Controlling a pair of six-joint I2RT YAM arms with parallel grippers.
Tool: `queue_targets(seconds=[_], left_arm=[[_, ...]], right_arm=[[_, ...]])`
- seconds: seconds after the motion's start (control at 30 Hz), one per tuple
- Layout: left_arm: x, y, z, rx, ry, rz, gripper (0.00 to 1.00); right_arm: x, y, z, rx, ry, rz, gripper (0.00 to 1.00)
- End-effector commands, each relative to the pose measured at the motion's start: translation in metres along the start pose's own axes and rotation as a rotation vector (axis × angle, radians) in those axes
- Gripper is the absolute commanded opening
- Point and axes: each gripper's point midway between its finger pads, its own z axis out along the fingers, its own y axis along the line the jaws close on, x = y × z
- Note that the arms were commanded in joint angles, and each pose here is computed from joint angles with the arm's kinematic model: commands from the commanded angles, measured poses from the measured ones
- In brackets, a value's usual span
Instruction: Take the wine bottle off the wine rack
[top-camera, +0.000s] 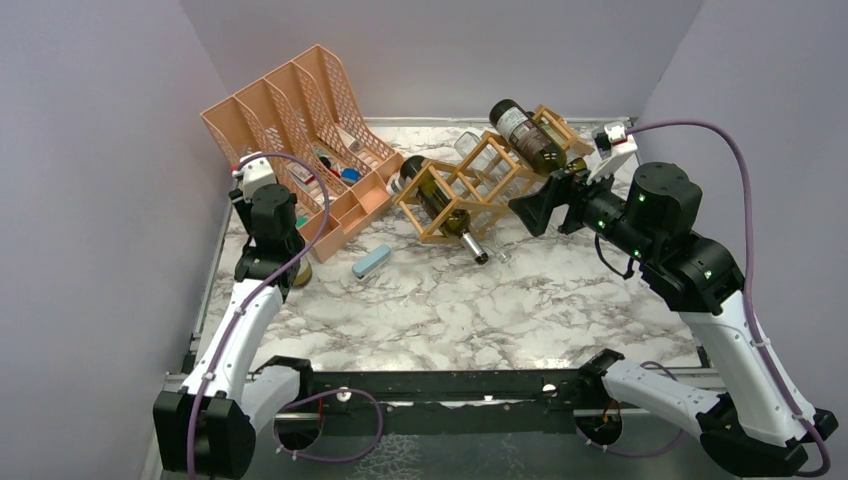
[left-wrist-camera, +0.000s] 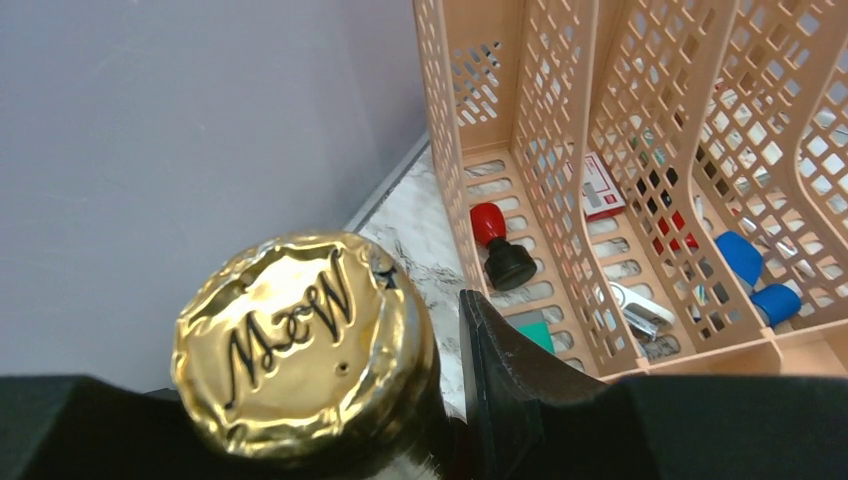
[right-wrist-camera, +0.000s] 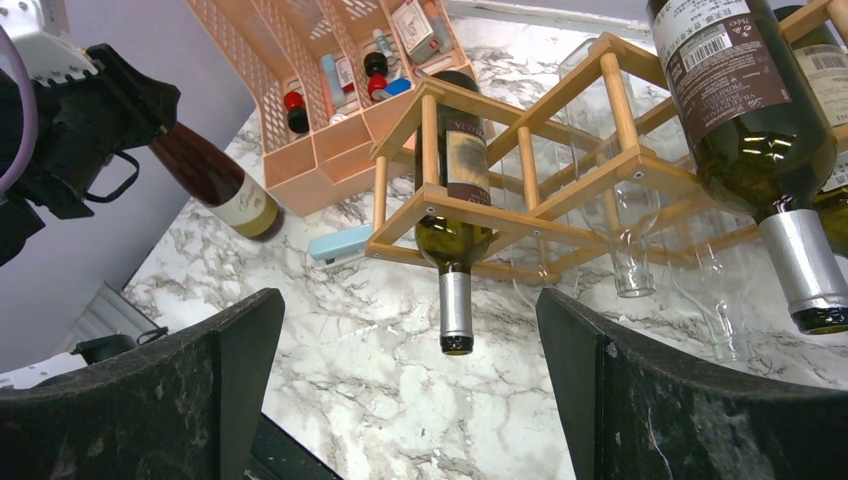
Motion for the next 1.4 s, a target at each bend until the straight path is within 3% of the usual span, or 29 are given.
queue_targets(seconds=[0.0,0.5,0.83,0.87,1.03,1.33,1.37], left_arm=[[-0.069,0.015,0.009,-0.047,-0.178,-0.089,0.00],[-0.096,0.035,0.054,-0.119,-0.277,-0.095,0.00],[-0.067,0.033,0.046,-0.079,-0.247,-0.137,0.00],[-0.066,0.034,0.043,-0.079,-0.245,-0.147,0.03],[-0.064,0.037,0.035,-0.070,-0.251,-0.150,0.39],[-0.069,0.042,0.032,-0.087,-0.229,-0.143,0.84],[-0.070,0.042,0.030,-0.086,-0.229,-0.145,0.95]], right_arm=[[-0.008,0.002,-0.002,-0.012,-0.027,-0.022,1.00],[-0.001,0.004,0.000,-0.021,0.002,-0.010,1.00],[0.002,0.008,0.006,-0.046,0.014,-0.002,1.00],[0.002,0.008,0.007,-0.045,0.015,-0.001,1.00],[0.001,0.010,0.008,-0.055,0.014,0.001,1.00],[0.002,0.010,0.006,-0.054,0.016,0.002,1.00],[0.003,0.009,0.007,-0.052,0.019,0.002,1.00]])
